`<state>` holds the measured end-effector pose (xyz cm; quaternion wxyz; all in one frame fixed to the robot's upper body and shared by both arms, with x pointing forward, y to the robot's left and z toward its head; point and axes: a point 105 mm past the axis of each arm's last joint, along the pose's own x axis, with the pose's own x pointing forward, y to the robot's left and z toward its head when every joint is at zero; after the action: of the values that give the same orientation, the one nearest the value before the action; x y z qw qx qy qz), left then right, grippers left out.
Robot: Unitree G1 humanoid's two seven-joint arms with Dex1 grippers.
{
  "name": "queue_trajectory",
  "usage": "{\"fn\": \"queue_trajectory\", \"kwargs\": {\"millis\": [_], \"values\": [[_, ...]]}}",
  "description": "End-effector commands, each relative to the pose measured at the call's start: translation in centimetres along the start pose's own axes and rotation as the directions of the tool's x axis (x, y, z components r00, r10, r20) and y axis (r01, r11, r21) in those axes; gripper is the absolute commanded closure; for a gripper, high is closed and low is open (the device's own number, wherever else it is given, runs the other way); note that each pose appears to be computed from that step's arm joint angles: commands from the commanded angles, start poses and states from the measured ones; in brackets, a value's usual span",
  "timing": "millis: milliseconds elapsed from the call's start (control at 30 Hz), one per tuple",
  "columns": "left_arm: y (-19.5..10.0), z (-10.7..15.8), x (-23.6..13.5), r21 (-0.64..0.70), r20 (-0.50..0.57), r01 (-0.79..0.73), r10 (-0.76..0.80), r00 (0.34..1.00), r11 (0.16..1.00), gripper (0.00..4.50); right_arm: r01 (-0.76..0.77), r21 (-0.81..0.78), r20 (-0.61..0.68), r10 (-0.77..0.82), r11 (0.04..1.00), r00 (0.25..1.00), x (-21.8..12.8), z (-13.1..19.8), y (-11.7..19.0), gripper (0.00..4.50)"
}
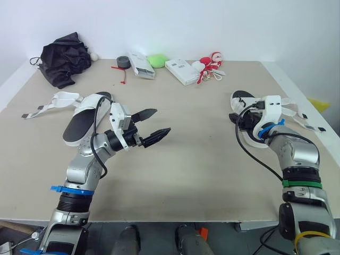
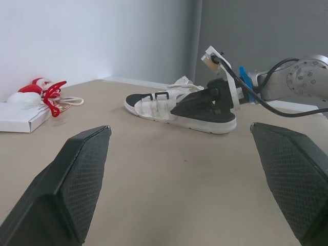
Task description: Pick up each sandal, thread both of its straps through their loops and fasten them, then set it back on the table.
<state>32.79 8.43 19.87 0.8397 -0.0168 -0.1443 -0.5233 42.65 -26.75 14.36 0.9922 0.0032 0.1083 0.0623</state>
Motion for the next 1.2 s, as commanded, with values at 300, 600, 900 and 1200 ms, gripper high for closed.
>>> {"fn": "queue_trajectory", "kwargs": {"millis": [300, 600, 900, 1200], "values": [[0.8, 2.1, -0.5, 0.033, 0.068, -0.054, 0.052, 0.996, 0.998, 0.0, 0.101, -0.128, 0.083, -0.091, 0.987, 0.992, 3.3, 3.4, 1.0, 0.33], [1.3, 1.7, -2.0, 0.034, 0.043, -0.102, 0.1, 0.994, 0.994, 0.0, 0.077, -0.134, 0.118, -0.061, 0.988, 0.991, 3.5, 3.2, 1.4, 3.07], [1.6, 1.4, -4.0, 0.023, -0.014, -0.121, 0.121, 0.993, 0.992, 0.0, -0.122, -0.148, 0.114, 0.139, 0.981, 0.984, 3.7, 3.2, 4.1, 4.45], [0.2, 1.5, -6.6, 0.003, -0.147, -0.037, 0.037, 0.988, 0.999, 0.0, -0.761, -0.22, -0.021, 0.777, 0.611, 0.629, 0.2, 2.8, 12.9, 4.45]]}}
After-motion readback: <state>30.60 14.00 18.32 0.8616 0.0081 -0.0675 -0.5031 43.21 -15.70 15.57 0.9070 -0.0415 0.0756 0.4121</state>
